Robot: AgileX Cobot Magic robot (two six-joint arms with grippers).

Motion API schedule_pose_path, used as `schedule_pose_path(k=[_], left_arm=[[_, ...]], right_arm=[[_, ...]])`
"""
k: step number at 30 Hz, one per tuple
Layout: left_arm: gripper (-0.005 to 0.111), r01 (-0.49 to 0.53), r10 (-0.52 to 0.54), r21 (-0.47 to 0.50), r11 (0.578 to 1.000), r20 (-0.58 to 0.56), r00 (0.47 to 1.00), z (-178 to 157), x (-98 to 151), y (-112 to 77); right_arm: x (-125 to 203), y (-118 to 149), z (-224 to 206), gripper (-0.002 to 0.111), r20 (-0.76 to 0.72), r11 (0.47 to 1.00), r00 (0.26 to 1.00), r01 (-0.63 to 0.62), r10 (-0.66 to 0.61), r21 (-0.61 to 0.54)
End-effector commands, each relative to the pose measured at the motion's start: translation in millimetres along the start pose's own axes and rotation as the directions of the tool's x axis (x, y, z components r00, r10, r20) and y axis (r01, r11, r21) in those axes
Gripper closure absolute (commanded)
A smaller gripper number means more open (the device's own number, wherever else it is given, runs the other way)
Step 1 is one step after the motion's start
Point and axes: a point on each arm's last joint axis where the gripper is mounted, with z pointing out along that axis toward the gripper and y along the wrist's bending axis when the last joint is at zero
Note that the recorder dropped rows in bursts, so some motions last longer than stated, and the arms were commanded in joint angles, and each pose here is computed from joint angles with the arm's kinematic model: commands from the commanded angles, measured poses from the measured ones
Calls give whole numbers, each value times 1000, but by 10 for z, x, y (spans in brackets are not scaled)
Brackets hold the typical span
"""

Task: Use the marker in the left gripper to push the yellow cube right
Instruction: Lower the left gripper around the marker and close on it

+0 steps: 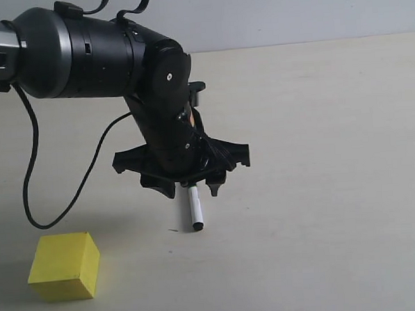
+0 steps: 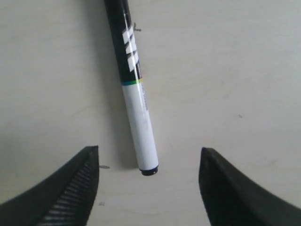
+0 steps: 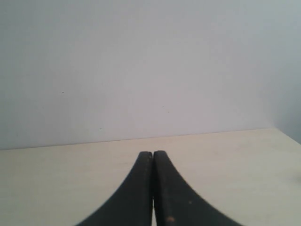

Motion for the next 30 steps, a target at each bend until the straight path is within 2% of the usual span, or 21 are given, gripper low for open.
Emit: schedule_pose_path(k=[1, 17, 30], left_arm=[[46, 2, -2, 10, 1000, -1, 1000, -21, 10, -34], [46, 11, -12, 59, 998, 28, 1000, -22, 1, -99], [46, 4, -6, 54, 999, 23, 1000, -22, 6, -95]], right_arm=[[9, -3, -4, 108, 5, 1000, 1000, -2, 2, 5], [9, -5, -4, 108, 5, 1000, 1000, -2, 2, 8], [9, -4, -4, 108, 5, 1000, 1000, -2, 2, 6]])
